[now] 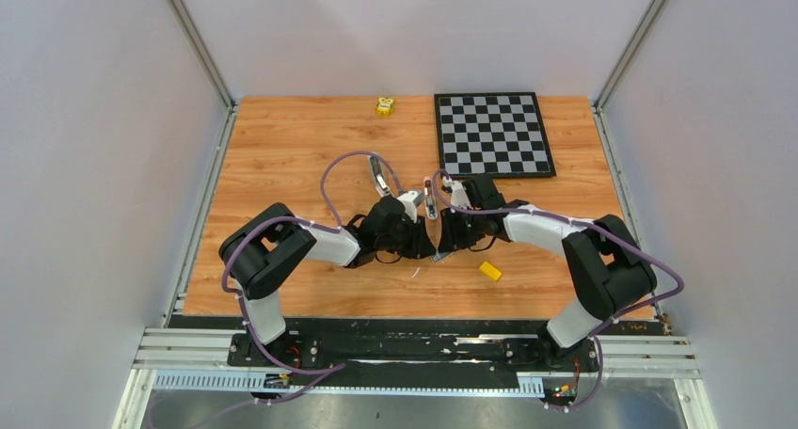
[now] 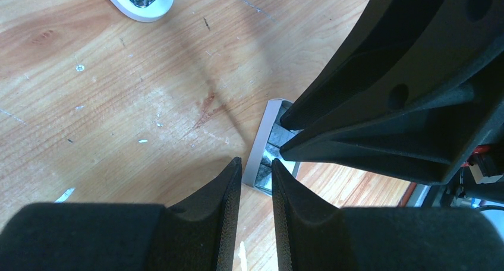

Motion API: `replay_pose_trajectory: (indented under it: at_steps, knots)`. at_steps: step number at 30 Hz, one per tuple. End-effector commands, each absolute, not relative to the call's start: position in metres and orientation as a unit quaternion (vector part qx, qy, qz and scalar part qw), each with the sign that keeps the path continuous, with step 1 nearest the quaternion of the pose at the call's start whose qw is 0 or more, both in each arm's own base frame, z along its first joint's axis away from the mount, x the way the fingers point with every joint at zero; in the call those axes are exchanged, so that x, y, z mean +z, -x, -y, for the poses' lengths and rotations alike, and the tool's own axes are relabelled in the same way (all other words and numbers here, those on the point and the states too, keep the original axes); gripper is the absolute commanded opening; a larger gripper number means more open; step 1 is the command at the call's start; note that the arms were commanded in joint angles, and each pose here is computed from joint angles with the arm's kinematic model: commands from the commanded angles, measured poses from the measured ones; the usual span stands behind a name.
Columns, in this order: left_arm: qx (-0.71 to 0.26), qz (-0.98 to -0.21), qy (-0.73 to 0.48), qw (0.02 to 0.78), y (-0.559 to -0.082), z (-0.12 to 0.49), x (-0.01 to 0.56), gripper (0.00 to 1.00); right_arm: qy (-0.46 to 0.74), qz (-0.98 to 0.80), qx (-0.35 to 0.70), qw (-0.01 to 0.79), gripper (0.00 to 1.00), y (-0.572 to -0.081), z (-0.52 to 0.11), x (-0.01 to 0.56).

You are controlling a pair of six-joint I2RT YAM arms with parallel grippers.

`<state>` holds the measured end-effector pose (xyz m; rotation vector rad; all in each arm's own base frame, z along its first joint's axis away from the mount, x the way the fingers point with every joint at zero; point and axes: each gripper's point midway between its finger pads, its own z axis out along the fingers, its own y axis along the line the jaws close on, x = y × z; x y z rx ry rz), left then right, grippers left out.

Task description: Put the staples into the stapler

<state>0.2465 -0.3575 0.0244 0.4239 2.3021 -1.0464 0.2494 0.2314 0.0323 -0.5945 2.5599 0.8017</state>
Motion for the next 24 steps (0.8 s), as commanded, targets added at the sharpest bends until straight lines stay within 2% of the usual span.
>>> replay_pose_trajectory:
  at_steps: [1, 12, 24]
  knots:
    - [-0.370, -0.873, -0.169, 0.268, -0.241, 0.354, 0.008, 0.27, 0.226, -0.907, 0.300, 0.191, 0.27, -0.249, -0.241, 0.032]
    - [-0.368, -0.874, -0.169, 0.267, -0.241, 0.354, 0.005, 0.27, 0.229, -0.892, 0.323, 0.220, 0.27, -0.251, -0.247, 0.059]
    - [-0.367, -0.874, -0.170, 0.269, -0.240, 0.352, 0.005, 0.27, 0.228, -0.903, 0.280, 0.232, 0.24, -0.254, -0.234, 0.055]
